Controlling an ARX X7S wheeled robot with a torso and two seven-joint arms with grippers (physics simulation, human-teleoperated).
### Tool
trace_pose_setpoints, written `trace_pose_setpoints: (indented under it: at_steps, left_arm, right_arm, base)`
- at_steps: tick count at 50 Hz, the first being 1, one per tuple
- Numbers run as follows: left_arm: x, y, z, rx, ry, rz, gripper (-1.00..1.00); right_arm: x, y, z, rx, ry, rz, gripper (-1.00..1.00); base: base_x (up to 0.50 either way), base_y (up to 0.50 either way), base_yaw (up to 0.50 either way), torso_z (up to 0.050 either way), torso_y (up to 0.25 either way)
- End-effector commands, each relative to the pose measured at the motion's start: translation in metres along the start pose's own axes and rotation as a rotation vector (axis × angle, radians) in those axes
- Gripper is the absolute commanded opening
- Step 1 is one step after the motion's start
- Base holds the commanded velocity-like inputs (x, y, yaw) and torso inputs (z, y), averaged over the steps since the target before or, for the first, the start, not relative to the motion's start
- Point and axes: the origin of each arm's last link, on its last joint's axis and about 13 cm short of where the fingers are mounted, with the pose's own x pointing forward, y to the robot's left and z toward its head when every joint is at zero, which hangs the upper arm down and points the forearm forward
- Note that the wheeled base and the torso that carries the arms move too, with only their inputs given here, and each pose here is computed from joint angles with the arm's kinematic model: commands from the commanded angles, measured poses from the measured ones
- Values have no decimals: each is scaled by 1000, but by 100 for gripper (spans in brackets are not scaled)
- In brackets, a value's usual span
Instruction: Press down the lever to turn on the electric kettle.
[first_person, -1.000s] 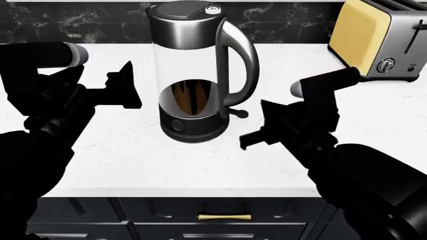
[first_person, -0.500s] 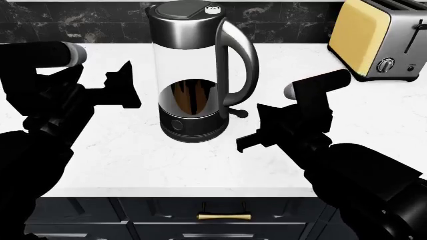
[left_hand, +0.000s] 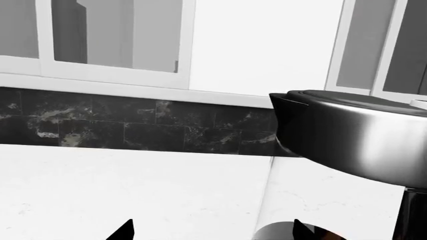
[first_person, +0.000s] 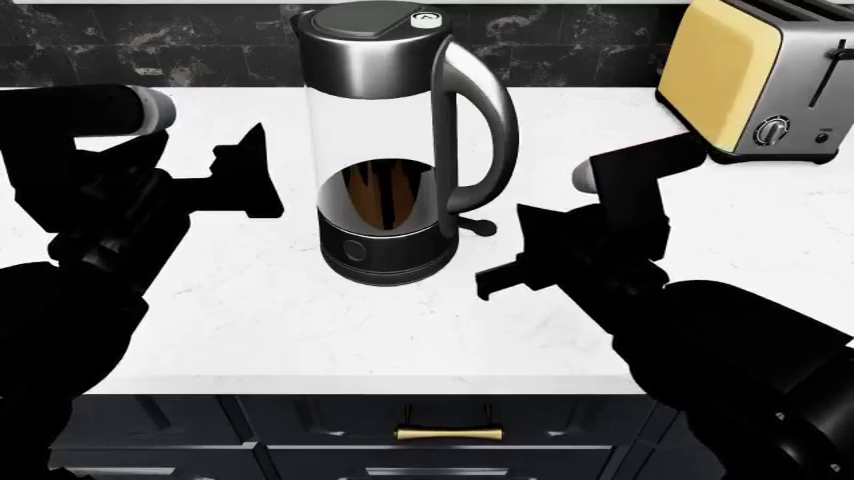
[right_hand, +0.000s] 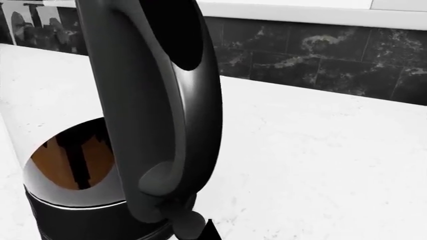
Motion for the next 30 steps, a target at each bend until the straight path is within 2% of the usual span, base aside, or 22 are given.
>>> trace_pose_setpoints:
  at_steps: [1, 30]
  left_arm:
    - [0, 0, 0, 0, 1, -1, 100]
    - [0, 0, 1, -2, -2, 2, 100]
  right_arm:
    - [2, 1, 0, 7, -7, 3, -100]
    - [10, 9, -6, 2, 14, 25, -100]
  base:
    - [0, 0, 0, 0, 0]
    - [0, 0, 0, 0, 0]
